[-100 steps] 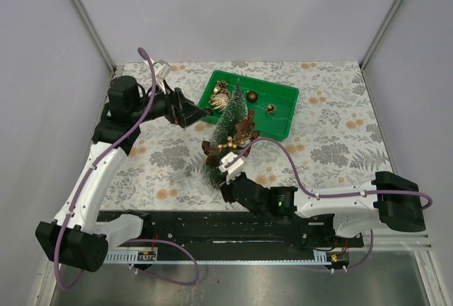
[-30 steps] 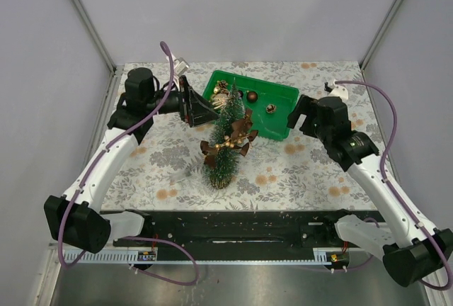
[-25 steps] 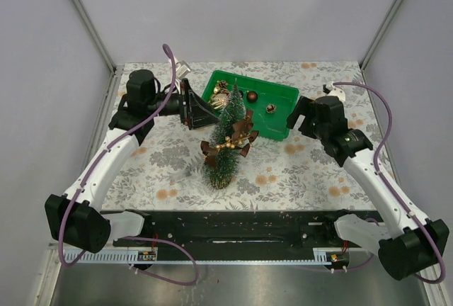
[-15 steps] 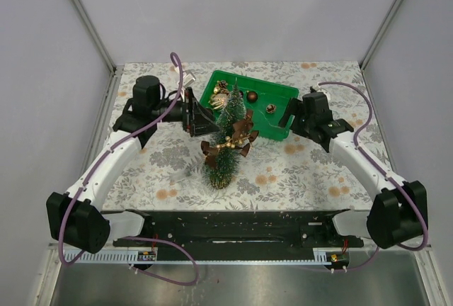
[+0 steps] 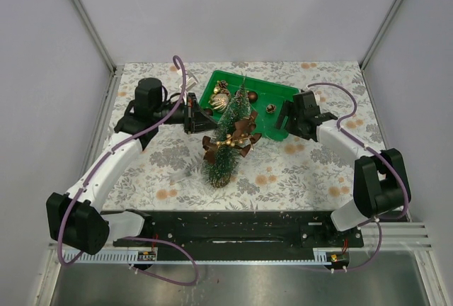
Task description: Decorate the small christmas tree
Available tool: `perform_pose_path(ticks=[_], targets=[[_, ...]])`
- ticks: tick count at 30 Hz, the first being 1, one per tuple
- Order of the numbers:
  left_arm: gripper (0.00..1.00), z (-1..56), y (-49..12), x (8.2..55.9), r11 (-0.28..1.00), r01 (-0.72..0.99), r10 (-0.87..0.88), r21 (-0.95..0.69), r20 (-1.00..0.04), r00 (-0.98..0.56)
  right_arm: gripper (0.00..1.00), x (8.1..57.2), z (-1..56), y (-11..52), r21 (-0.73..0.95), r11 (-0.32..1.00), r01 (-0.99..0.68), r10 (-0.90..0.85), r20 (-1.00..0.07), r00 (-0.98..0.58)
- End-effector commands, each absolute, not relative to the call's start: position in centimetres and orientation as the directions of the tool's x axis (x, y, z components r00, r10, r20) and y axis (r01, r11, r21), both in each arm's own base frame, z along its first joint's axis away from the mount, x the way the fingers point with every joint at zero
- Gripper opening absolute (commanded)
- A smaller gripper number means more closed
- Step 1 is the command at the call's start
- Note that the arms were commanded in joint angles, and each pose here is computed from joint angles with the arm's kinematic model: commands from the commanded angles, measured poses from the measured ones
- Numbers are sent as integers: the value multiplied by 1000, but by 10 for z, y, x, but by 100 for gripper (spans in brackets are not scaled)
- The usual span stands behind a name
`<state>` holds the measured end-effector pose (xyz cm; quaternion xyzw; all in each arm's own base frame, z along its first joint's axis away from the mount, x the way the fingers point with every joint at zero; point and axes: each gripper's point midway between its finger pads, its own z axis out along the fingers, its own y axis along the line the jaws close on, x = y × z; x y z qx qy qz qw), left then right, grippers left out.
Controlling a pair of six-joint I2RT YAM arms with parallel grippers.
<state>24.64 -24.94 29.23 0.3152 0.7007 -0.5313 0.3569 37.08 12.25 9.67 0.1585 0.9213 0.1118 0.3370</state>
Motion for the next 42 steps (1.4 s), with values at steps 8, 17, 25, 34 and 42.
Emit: perform_pose_path(ticks=[8, 17, 25, 34, 42], targets=[[6, 296, -224, 237, 390, 823, 47, -414, -883, -467, 82, 387, 100, 111, 262, 941, 214, 336, -648, -684], [0, 278, -208, 231, 514, 710, -34, -480, -839, -543, 74, 376, 90, 91, 206, 946, 250, 324, -647, -691], [0, 286, -203, 239, 569, 634, -114, -524, -813, -570, 70, 377, 84, 90, 198, 945, 261, 326, -639, -697], [0, 304, -200, 245, 594, 602, -160, -534, -811, -562, 63, 365, 80, 45, 106, 928, 357, 339, -639, -690], [0, 303, -197, 248, 609, 556, -199, -566, -788, -583, 59, 366, 111, 29, 174, 899, 402, 405, -680, -611]])
